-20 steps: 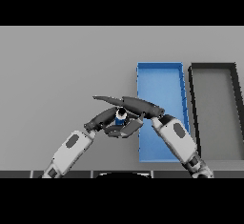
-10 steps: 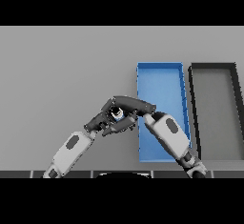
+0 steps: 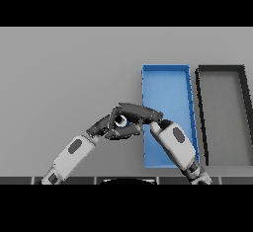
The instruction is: Pick up the blue pipe and place it into the blue bin.
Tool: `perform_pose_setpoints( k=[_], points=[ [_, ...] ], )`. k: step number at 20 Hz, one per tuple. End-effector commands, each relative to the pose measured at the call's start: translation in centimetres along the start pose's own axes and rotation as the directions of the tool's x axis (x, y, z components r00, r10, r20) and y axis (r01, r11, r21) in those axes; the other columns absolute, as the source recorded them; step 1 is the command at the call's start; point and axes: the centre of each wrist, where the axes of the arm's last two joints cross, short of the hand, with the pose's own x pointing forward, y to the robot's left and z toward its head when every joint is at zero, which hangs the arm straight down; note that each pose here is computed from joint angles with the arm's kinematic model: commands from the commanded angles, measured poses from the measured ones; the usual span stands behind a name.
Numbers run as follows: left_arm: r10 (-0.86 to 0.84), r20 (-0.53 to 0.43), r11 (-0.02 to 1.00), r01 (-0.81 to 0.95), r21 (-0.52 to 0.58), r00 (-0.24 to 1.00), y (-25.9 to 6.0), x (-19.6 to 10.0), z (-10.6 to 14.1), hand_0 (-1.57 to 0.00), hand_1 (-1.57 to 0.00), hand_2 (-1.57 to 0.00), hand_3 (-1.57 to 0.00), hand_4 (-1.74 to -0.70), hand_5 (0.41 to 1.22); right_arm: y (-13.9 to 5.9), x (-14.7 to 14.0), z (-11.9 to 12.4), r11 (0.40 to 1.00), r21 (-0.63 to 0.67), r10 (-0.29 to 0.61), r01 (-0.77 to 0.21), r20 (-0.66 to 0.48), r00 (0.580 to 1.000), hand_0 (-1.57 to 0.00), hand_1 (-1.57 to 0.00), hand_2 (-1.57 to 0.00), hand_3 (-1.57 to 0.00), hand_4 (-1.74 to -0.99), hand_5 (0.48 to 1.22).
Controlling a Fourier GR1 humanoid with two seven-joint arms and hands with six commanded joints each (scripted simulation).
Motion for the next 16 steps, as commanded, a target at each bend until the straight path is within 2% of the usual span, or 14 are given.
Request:
perform_pose_setpoints(
  k=[1,3,5,7,9,11,13,16],
  points=[
    [0.003,-0.027,1.0,-0.003,-0.014,1.0,0.1,-0.2,0.1,-1.22,-1.0,-1.02,-0.42,-1.44,1.22,0.3,0.1,0.0,1.0,0.0,0.012,-0.012,0.002,1.0,-1.55,-1.55,-1.55,-1.54,-1.478,1.186],
    [-0.01,-0.047,0.998,0.007,-0.064,0.999,0.6,0.0,0.0,-0.78,-0.64,-0.65,-0.27,-1.25,1.22,0.5,0.2,0.0,1.0,-0.002,0.021,-0.021,0.023,1.0,-1.56,-1.56,-1.56,-1.55,-1.481,1.198],
    [-0.039,-0.071,0.996,0.032,-0.086,0.997,0.9,0.0,0.0,-0.5,-0.41,-0.42,-0.17,-1.11,1.184,0.5,0.1,0.4,1.0,-0.013,0.007,-0.006,0.034,0.999,-1.56,-1.56,-1.56,-1.56,-1.482,1.206],
    [-0.06,-0.054,0.995,0.056,-0.082,0.997,0.9,-0.1,0.4,-0.32,-0.26,-0.27,-0.11,-0.99,1.042,0.7,0.3,0.1,1.0,-0.013,0.0,0.001,0.037,0.999,-1.56,-1.56,-1.56,-1.56,-1.483,1.212],
    [-0.073,-0.071,0.996,0.069,-0.056,0.995,0.9,-0.1,0.2,-0.2,-0.17,-0.17,-0.07,-0.91,0.901,0.7,0.6,0.0,1.0,-0.015,-0.004,0.005,0.042,0.999,-1.57,-1.57,-1.57,-1.57,-1.484,1.215],
    [-0.087,-0.12,0.995,0.082,-0.05,0.989,1.0,-0.3,0.1,-0.13,-0.11,-0.11,-0.04,-0.85,0.794,0.6,0.4,0.0,1.0,-0.018,-0.007,0.008,0.057,0.998,-1.57,-1.57,-1.57,-1.57,-1.484,1.217],
    [-0.096,-0.111,0.995,0.091,-0.043,0.989,1.2,-0.5,-0.1,-0.08,-0.07,-0.07,-0.03,-0.83,0.719,0.7,0.5,0.2,1.0,-0.027,0.006,-0.004,0.066,0.998,-1.57,-1.57,-1.57,-1.57,-1.485,1.219],
    [-0.057,-0.109,0.998,0.056,-0.015,0.992,0.9,-0.8,0.6,-0.04,-0.03,-0.04,-0.01,-0.84,0.636,0.5,0.5,0.0,0.999,-0.035,0.005,-0.003,0.058,0.998,-1.57,-1.57,-1.57,-1.57,-1.487,1.22]
  ],
)
